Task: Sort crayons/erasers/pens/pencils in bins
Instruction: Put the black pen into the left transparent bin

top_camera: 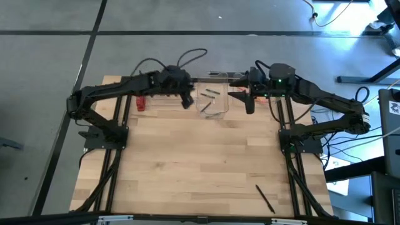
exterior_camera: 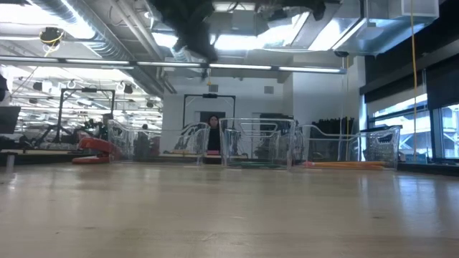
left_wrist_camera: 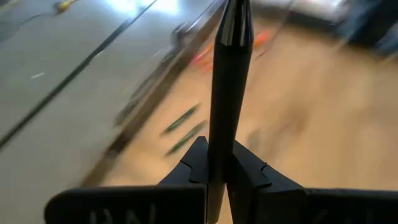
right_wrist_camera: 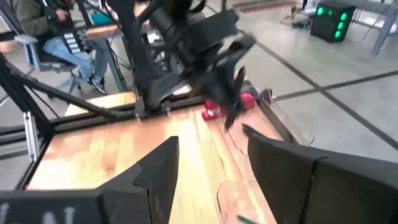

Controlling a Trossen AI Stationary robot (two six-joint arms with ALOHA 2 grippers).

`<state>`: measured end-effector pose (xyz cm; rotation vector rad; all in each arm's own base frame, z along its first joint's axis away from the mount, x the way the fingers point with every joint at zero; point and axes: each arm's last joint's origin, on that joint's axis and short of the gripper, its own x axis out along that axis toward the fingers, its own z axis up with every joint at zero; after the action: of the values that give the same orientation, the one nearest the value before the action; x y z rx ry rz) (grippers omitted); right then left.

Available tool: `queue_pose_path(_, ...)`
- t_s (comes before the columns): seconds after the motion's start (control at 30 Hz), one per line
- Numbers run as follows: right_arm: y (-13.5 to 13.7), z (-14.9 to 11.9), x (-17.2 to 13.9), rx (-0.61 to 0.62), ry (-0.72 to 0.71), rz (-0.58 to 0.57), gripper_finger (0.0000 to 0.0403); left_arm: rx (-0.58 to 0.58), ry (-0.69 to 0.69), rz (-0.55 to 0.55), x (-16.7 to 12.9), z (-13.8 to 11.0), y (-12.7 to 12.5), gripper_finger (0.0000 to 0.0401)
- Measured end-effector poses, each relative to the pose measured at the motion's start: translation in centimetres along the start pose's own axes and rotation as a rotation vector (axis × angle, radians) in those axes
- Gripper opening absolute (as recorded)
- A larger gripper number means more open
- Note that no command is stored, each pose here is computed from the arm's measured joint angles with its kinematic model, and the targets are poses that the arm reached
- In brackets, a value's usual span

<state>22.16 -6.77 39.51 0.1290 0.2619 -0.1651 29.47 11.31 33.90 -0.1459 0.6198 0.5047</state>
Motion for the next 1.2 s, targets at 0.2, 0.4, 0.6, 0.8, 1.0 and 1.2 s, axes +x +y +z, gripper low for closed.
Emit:
queue_pose_path(0.2,-0.1,-0.4,0.4,0.011,0.039,-0.002,0.0195,0.19,0.193,0.129,0.2,-1.5,5.2,0.0014)
queue_pose_path(0.4,-0.1,-0.5,0.5,0.015,0.046,-0.003,0.0195,0.298,0.39,0.145,2.3,-3.5,9.3,0.0014)
queue_pose_path(0.6,-0.1,-0.5,0.5,0.038,0.046,-0.003,0.0195,0.338,0.561,0.119,4.8,-5.5,11.3,0.0014)
queue_pose_path(0.8,-0.1,-0.5,0.5,0.038,0.045,-0.003,0.0195,0.372,0.672,0.077,8.0,-7.5,12.2,0.0014)
queue_pose_path(1.0,-0.1,-0.5,0.5,0.026,0.045,-0.003,0.0195,0.374,0.771,0.038,10.8,-9.6,12.8,0.0015)
queue_pose_path(1.2,-0.1,-0.8,0.5,0.013,0.076,-0.005,0.0195,0.402,0.841,-0.003,12.7,-11.2,12.8,0.0036)
